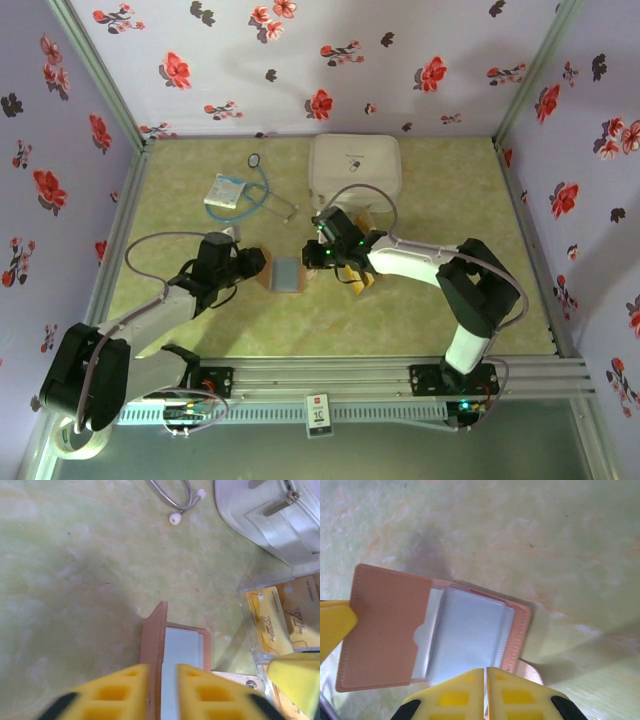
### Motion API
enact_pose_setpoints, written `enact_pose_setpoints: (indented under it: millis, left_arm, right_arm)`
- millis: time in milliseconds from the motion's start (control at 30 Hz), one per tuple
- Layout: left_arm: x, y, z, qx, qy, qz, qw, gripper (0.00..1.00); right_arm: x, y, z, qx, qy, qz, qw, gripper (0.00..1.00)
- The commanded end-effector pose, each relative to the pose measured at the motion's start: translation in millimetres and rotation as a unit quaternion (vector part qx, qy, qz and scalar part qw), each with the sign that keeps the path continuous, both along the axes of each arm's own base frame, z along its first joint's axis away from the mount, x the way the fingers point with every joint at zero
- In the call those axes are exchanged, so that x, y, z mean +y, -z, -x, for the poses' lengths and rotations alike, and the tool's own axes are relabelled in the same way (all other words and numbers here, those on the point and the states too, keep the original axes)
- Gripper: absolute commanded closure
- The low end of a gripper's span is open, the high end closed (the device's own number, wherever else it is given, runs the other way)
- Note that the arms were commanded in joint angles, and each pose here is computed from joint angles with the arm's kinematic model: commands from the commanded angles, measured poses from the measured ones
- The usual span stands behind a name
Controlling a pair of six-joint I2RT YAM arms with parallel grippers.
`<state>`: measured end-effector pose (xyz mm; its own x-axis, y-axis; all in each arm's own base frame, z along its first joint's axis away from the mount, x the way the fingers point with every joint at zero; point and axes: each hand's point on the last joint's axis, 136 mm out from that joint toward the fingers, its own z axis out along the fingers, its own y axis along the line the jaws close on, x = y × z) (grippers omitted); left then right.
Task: Put the credit cards into the card holder
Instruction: Open the card holder at the center of the table.
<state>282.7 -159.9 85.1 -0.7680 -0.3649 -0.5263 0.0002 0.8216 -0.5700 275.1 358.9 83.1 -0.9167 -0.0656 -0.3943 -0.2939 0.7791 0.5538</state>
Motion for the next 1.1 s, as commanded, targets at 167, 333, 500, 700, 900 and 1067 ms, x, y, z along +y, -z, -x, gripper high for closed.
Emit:
enact_pose_setpoints:
  millis: [167, 333, 500, 700, 900, 1067]
  left_arm:
    - [15, 0, 2, 0.003, 0.002, -0.073, 0.997, 0.44]
    - [28, 7, 4, 0.021, -0.007, -0.116, 0.993, 0.41]
    - [40, 17, 7, 0.046, -0.019, -0.151, 0.987, 0.40]
    - [53, 37, 13, 0.086, -0.040, -0.190, 0.977, 0.40]
    - [69, 59, 20, 0.124, -0.066, -0.233, 0.962, 0.40]
    - [73, 66, 21, 0.138, -0.080, -0.243, 0.957, 0.40]
  right_arm:
    - [44, 21, 16, 0.012, -0.053, 0.025, 0.998, 0.92]
    - [41, 45, 18, 0.024, -0.049, 0.045, 0.997, 0.93]
    - [27, 63, 22, 0.033, -0.038, 0.060, 0.997, 0.94]
    - [15, 77, 30, 0.044, -0.026, 0.065, 0.997, 0.94]
    - [9, 86, 33, 0.048, -0.019, 0.069, 0.996, 0.95]
    - [4, 89, 33, 0.050, -0.013, 0.072, 0.996, 0.95]
